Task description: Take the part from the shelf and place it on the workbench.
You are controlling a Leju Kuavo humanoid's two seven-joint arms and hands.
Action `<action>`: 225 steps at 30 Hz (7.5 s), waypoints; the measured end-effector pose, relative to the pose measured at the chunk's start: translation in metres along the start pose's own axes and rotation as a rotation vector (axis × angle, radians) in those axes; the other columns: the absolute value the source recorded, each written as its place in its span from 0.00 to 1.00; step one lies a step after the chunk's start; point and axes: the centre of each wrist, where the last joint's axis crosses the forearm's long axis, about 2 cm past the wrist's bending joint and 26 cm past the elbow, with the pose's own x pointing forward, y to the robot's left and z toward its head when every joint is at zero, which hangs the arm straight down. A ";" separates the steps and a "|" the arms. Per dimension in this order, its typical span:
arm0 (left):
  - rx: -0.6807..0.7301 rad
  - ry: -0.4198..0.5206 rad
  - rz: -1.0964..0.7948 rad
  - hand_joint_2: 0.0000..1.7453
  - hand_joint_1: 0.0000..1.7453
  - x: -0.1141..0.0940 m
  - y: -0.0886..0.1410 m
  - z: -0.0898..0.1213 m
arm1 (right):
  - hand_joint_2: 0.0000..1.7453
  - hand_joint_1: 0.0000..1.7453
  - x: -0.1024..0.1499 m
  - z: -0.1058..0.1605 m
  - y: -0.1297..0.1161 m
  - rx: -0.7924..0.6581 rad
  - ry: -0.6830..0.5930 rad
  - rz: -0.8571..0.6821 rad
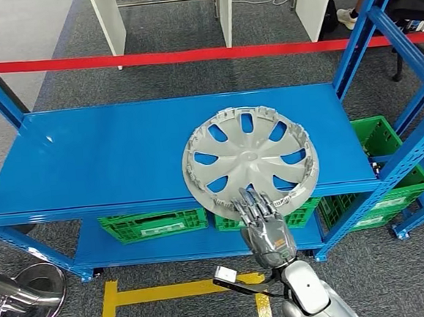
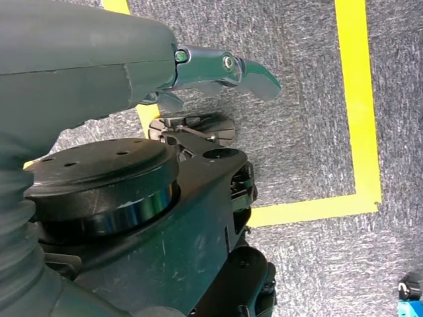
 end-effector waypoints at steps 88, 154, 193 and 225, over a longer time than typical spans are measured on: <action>0.000 0.034 0.011 1.00 0.00 -0.002 0.006 0.002 | 1.00 1.00 -0.041 -0.042 0.004 0.061 0.079 0.252; 0.014 0.093 0.000 1.00 0.00 0.001 0.006 0.000 | 1.00 1.00 0.048 -0.066 -0.170 -0.737 -0.322 0.174; 0.046 0.172 -0.163 1.00 0.00 0.009 0.036 -0.004 | 1.00 1.00 0.035 -0.056 -0.176 -0.742 -0.365 0.243; 0.098 0.237 -0.244 1.00 0.00 0.024 0.053 -0.011 | 1.00 1.00 0.022 -0.046 -0.184 -0.757 -0.278 0.279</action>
